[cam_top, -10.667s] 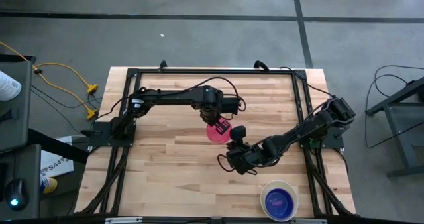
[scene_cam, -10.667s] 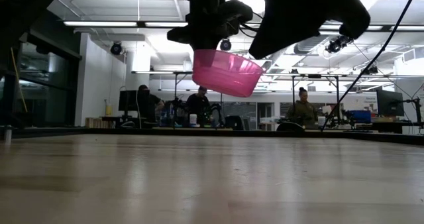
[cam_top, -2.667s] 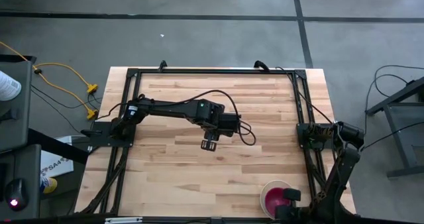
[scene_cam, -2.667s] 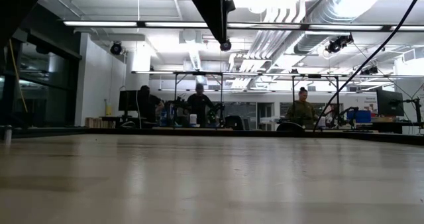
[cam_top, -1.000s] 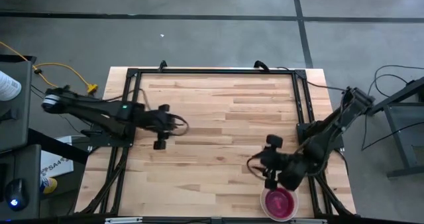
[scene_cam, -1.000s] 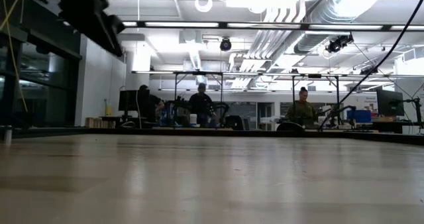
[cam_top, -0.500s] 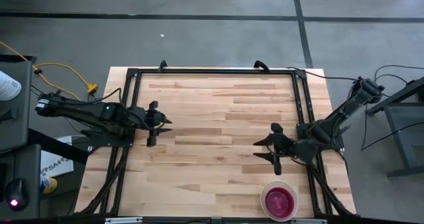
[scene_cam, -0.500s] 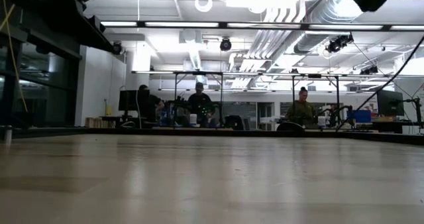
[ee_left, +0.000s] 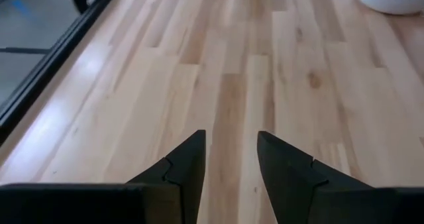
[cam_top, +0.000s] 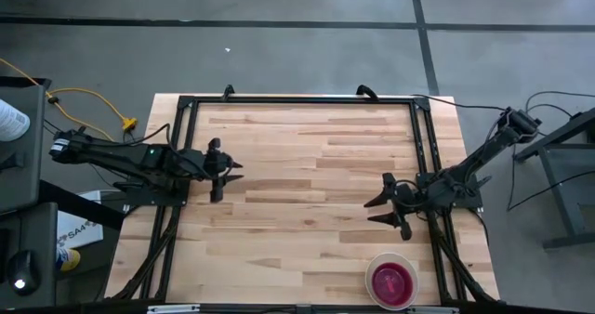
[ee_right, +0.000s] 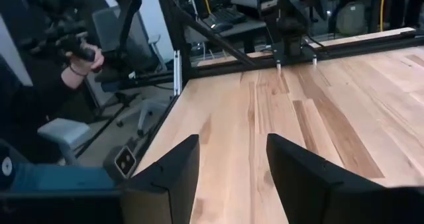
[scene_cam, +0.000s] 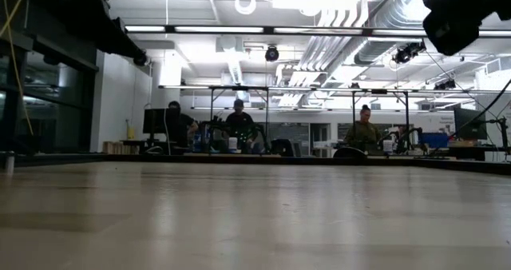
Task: Nest bowls inside each other
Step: Return to Home Position
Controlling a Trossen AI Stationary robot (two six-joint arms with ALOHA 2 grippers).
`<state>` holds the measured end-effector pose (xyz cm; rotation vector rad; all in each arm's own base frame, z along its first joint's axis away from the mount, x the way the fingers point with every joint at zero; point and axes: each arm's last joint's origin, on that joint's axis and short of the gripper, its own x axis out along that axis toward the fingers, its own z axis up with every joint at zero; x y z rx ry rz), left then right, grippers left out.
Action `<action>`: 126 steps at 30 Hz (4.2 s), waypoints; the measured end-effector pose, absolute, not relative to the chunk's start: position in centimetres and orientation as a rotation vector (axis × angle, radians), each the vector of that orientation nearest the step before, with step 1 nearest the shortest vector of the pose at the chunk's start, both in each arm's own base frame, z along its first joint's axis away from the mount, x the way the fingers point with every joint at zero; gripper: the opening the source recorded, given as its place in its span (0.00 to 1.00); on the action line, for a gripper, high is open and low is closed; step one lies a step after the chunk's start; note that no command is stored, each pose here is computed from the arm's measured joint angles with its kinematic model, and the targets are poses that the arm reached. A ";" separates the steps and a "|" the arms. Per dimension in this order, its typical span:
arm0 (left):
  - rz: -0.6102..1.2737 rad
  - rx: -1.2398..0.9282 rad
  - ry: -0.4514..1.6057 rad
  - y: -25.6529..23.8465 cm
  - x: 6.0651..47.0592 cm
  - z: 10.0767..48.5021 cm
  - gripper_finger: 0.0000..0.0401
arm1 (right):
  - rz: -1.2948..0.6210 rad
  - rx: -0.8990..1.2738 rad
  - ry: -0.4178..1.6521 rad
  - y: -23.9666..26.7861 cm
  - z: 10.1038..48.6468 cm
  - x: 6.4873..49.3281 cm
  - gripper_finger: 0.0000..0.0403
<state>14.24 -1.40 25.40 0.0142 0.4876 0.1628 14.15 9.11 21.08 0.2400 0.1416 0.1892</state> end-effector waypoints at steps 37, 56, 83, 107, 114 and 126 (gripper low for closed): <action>0.224 -0.130 0.442 -1.3 14.4 25.7 0.34 | 0.465 0.230 0.249 6.9 15.0 9.8 0.42; 0.220 -0.149 0.403 -1.4 14.5 26.0 0.34 | 0.616 0.202 0.332 6.8 14.5 8.9 0.42; 0.063 -0.041 0.372 -1.6 13.5 23.3 0.34 | 0.611 0.170 0.324 6.7 14.4 8.9 0.42; 0.013 -0.049 0.031 -1.1 10.3 17.1 0.34 | 0.609 0.170 0.324 6.7 14.4 8.9 0.42; 0.013 -0.020 0.050 -1.1 10.3 16.9 0.34 | 0.609 0.170 0.324 6.7 14.4 8.9 0.42; -0.018 0.006 0.069 -1.2 10.2 16.6 0.34 | 0.609 0.170 0.324 6.7 14.4 8.9 0.42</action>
